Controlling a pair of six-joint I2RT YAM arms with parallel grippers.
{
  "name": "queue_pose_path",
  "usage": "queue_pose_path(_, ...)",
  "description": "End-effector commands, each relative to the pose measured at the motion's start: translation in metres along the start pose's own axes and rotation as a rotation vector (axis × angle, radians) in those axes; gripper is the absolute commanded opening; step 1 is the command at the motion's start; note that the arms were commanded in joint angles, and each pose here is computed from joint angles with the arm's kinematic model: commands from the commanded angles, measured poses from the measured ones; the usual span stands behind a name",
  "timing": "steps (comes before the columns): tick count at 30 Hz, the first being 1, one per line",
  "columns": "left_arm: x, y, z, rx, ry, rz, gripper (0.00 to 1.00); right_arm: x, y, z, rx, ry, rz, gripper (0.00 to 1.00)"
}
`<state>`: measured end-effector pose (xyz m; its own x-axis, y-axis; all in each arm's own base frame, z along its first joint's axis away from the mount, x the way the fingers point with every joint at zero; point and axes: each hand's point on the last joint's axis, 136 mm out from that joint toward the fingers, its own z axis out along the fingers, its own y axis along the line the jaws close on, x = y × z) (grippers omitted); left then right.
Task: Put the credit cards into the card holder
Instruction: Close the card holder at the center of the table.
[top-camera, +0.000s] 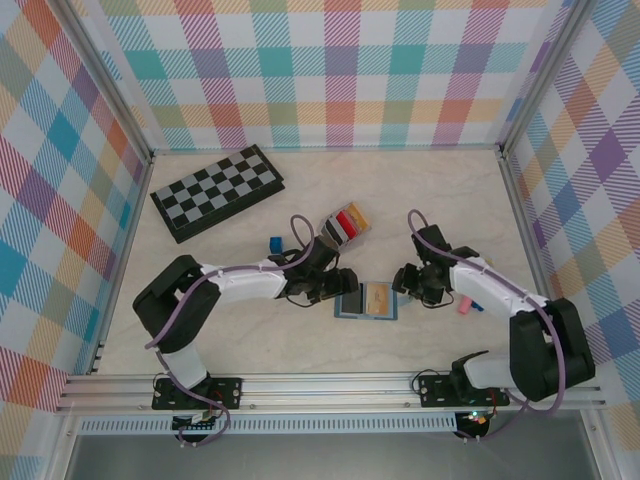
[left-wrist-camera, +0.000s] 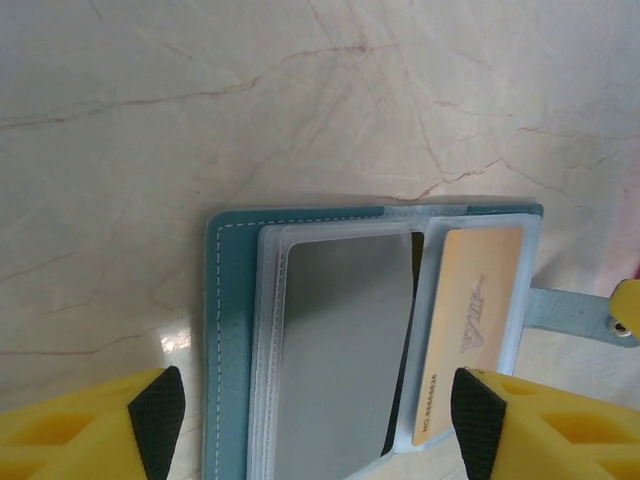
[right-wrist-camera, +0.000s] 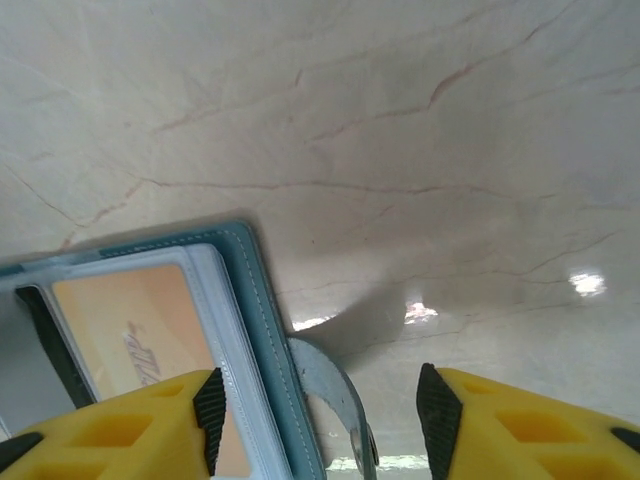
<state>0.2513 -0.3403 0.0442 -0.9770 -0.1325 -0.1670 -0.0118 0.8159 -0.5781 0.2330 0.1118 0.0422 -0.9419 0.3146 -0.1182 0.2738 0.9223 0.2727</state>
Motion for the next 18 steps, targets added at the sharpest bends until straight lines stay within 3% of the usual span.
queue_pose_path(1,-0.003,-0.01,0.005,0.039,0.02,-0.013,0.72,0.006,0.005,0.008,-0.032,0.045,-0.017,0.52)
queue_pose_path(11,-0.001,-0.019,0.007,0.065,0.045,-0.002,0.64,0.011,0.011,0.018,-0.075,0.081,-0.022,0.31)
queue_pose_path(18,-0.008,-0.039,-0.01,0.134,0.015,0.024,0.46,0.012,0.016,0.022,-0.103,0.094,-0.024,0.2)
